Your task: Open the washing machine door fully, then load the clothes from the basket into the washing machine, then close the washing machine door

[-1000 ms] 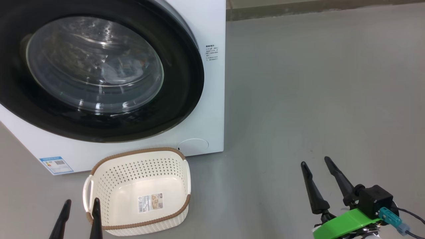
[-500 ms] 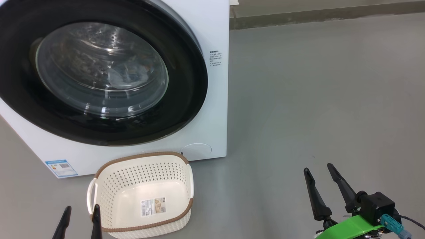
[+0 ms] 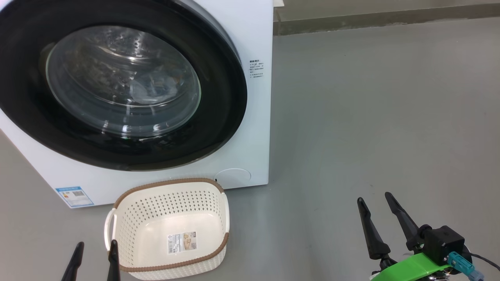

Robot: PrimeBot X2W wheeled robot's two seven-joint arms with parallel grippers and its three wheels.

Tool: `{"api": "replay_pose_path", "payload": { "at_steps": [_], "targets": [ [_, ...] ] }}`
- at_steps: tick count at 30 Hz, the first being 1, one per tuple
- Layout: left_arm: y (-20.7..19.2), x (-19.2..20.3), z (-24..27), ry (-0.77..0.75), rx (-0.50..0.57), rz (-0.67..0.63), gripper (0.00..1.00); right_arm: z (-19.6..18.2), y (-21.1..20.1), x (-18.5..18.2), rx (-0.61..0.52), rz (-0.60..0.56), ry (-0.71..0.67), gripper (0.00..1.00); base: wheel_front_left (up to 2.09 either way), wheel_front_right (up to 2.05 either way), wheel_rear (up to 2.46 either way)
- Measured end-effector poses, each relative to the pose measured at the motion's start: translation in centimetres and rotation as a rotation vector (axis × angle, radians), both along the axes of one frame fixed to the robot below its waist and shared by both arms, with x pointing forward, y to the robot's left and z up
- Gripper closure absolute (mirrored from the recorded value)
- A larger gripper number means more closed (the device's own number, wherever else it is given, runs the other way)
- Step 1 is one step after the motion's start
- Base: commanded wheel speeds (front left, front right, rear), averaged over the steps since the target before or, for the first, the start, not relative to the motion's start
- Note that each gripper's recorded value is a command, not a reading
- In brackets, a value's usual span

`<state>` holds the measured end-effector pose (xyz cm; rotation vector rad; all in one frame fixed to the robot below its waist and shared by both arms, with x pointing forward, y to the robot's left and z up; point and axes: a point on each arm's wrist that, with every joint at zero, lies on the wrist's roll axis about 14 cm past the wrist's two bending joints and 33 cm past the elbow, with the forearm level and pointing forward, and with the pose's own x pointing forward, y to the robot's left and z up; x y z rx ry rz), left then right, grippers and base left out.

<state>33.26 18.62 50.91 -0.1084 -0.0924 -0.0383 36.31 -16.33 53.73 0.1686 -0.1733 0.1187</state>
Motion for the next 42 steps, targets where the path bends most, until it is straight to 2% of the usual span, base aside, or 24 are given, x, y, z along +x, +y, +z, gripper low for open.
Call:
{"api": "replay_pose_path", "payload": {
  "at_steps": [13,14,19,42],
  "targets": [
    [0.0,0.0,0.0,-0.001,-0.002,0.000,0.00,-0.1,0.1,0.1,0.000,0.002,0.004,0.00,0.00,0.00,0.00],
    [0.0,0.0,-0.1,0.003,-0.003,0.000,1.00,-0.3,0.1,0.1,0.000,0.002,0.008,1.00,0.00,0.00,0.00],
    [-0.5,-0.3,-1.9,0.066,-0.040,0.002,1.00,-2.7,0.0,-0.6,0.013,-0.001,0.087,1.00,0.00,0.00,0.00],
    [0.3,-0.2,-3.3,0.132,-0.301,0.044,1.00,-3.7,-1.3,-0.3,0.265,-0.038,0.156,1.00,0.00,0.00,0.00]
  ]
}}
